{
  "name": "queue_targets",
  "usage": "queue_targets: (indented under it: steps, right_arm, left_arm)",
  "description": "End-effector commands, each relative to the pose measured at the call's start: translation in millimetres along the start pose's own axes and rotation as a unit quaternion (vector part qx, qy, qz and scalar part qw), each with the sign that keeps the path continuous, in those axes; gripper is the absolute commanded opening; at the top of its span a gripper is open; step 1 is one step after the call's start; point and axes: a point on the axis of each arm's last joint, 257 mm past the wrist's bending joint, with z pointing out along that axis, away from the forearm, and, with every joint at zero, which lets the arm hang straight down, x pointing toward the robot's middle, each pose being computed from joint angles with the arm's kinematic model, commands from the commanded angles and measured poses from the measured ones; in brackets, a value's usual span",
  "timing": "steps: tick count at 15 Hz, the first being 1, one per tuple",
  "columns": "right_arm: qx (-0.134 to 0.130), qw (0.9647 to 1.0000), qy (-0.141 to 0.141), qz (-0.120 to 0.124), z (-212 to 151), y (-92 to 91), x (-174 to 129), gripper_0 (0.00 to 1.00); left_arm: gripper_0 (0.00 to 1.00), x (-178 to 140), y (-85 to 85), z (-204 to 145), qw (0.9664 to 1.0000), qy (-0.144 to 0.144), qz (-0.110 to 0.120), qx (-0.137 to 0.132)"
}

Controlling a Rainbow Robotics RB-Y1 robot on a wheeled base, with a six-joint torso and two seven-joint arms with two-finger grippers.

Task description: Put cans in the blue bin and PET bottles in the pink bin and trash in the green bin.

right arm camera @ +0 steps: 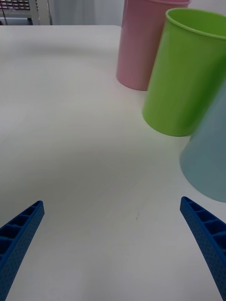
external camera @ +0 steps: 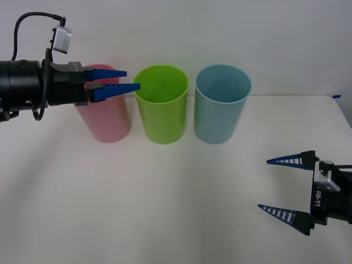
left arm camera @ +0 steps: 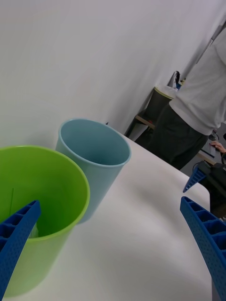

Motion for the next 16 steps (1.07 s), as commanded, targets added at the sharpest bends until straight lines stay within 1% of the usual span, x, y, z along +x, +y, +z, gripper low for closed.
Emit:
queue_targets:
  steps: [1,3,4,6,8,9,11,13,16]
  right_arm:
    - [0.000,1.0000,0.000,0.000,0,0.0,0,1.00]
    - [0.000,1.0000,0.000,0.000,0,0.0,0,1.00]
    - [0.000,1.0000,0.000,0.000,0,0.0,0,1.00]
    - [0.000,1.0000,0.000,0.000,0,0.0,0,1.00]
    - [0.000,1.0000,0.000,0.000,0,0.0,0,1.00]
    - [0.000,1.0000,0.000,0.000,0,0.0,0,1.00]
    - [0.000,1.0000,0.000,0.000,0,0.0,0,1.00]
    - [0.000,1.0000,0.000,0.000,0,0.0,0,1.00]
    - [0.000,1.0000,0.000,0.000,0,0.0,0,1.00]
  left_arm:
    - [1.00,22,0.6,-29,0.9999,0.008,-0.004,-0.013]
    - [1.00,45,-0.6,-51,0.9994,0.019,-0.016,-0.023]
    - [1.00,54,-2.5,-59,0.9991,0.024,-0.024,-0.024]
    - [1.00,78,-8.1,-74,0.9981,0.033,-0.047,-0.021]
    - [1.00,100,-12.7,-85,0.9966,0.041,-0.067,-0.025]
    - [1.00,113,-17.5,-93,0.9954,0.048,-0.079,-0.023]
    - [1.00,130,-26.6,-102,0.9937,0.057,-0.096,-0.015]
    - [1.00,147,-35.9,-111,0.9919,0.059,-0.112,-0.016]
    - [1.00,175,-52.1,-120,0.9883,0.060,-0.140,-0.010]
